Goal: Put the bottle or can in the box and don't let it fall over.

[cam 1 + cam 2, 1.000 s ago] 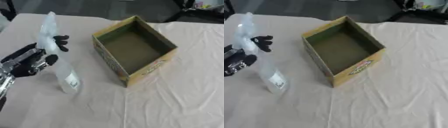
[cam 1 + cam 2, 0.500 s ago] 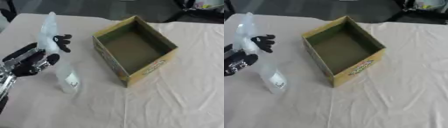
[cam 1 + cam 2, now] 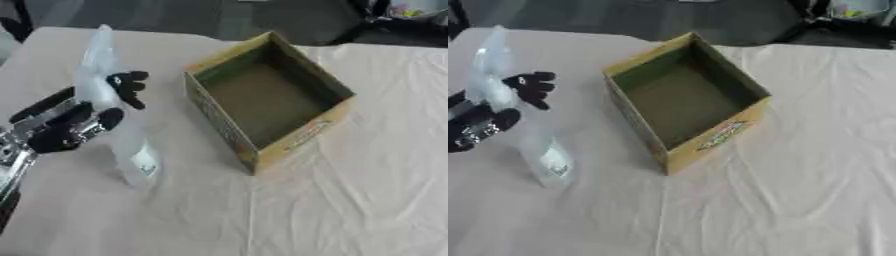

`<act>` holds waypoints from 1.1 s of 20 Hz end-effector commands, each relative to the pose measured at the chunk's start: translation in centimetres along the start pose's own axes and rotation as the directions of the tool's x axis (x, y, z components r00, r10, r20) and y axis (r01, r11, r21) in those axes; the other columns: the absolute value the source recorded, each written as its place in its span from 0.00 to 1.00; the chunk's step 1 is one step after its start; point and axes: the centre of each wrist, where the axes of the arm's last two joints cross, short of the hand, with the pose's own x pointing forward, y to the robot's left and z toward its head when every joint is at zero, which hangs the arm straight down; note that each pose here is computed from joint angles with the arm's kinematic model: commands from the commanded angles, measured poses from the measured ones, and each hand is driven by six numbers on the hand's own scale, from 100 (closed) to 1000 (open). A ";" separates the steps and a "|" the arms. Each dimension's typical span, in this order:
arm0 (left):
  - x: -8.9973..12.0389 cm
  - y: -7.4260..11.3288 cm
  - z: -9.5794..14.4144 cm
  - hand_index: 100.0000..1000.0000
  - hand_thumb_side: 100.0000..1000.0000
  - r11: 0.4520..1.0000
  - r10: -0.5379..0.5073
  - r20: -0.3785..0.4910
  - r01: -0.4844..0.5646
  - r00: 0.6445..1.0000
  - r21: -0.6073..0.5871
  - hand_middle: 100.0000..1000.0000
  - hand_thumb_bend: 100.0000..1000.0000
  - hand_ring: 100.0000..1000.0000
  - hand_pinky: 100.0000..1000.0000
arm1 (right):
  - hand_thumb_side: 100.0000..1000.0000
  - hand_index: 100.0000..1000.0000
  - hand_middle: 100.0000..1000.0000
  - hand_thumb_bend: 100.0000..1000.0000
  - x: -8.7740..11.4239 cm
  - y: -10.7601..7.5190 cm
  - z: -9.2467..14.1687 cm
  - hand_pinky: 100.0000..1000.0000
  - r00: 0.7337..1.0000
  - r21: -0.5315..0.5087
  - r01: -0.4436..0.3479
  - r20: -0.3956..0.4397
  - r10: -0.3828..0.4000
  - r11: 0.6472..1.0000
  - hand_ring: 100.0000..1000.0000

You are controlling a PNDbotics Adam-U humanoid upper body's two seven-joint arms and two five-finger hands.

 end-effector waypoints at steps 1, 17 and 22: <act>0.5 0.6 -0.2 0.70 0.77 1.000 -0.004 0.009 0.005 1.000 -0.009 1.00 0.09 1.00 1.00 | 0.47 0.90 1.00 0.00 0.3 -0.1 -0.5 0.90 1.000 -0.003 0.006 0.019 -0.006 1.000 1.00; 0.1 0.5 -0.4 0.63 0.77 0.999 0.052 -0.014 -0.052 0.999 -0.014 1.00 0.06 1.00 1.00 | 0.47 0.90 1.00 0.00 0.3 0.1 -0.4 0.91 1.000 0.003 0.008 0.011 -0.008 1.000 1.00; 0.1 0.4 -0.5 0.61 0.76 0.997 0.069 -0.015 -0.069 0.998 -0.021 1.00 0.03 1.00 1.00 | 0.47 0.90 1.00 0.00 0.3 0.2 -0.4 0.91 1.000 0.002 0.007 0.006 -0.007 1.000 1.00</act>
